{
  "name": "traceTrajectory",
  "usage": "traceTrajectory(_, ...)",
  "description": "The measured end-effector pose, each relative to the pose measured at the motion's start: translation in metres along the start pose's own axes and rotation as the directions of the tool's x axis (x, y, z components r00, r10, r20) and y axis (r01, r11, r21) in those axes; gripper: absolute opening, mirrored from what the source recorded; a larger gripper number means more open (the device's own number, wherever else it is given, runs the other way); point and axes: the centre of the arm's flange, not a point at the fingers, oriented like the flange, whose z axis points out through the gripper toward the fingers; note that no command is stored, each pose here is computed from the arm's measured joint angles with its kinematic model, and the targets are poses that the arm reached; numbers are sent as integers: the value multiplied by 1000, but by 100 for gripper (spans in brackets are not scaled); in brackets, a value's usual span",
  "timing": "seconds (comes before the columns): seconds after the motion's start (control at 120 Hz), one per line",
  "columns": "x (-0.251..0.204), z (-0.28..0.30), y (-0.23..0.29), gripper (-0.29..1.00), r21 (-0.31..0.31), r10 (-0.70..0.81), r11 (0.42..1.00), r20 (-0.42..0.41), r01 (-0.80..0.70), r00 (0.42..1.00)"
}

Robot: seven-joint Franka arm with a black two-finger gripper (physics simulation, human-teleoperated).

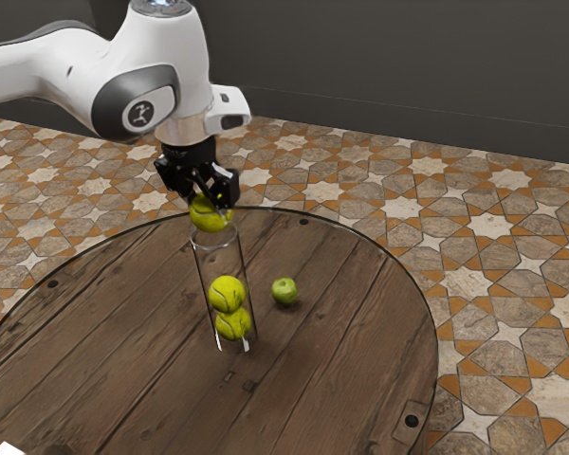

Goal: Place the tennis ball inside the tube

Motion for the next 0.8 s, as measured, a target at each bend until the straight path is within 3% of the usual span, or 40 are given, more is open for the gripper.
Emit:
traceTrajectory(0.092,2,3,-3,-8,2,-3,1000,12,3,1000)
traceTrajectory(0.217,3,2,-3,31,-13,0,1000,19,1,1000)
traceTrajectory(0.333,2,1,-5,50,-29,4,1000,31,-4,1000)
traceTrajectory(0.483,1,-5,-4,60,-29,21,999,28,-21,999)
traceTrajectory(0.633,15,-52,-9,65,-46,66,997,-14,-67,998)
traceTrajectory(0.8,20,-69,-3,68,-56,182,982,31,-180,983)
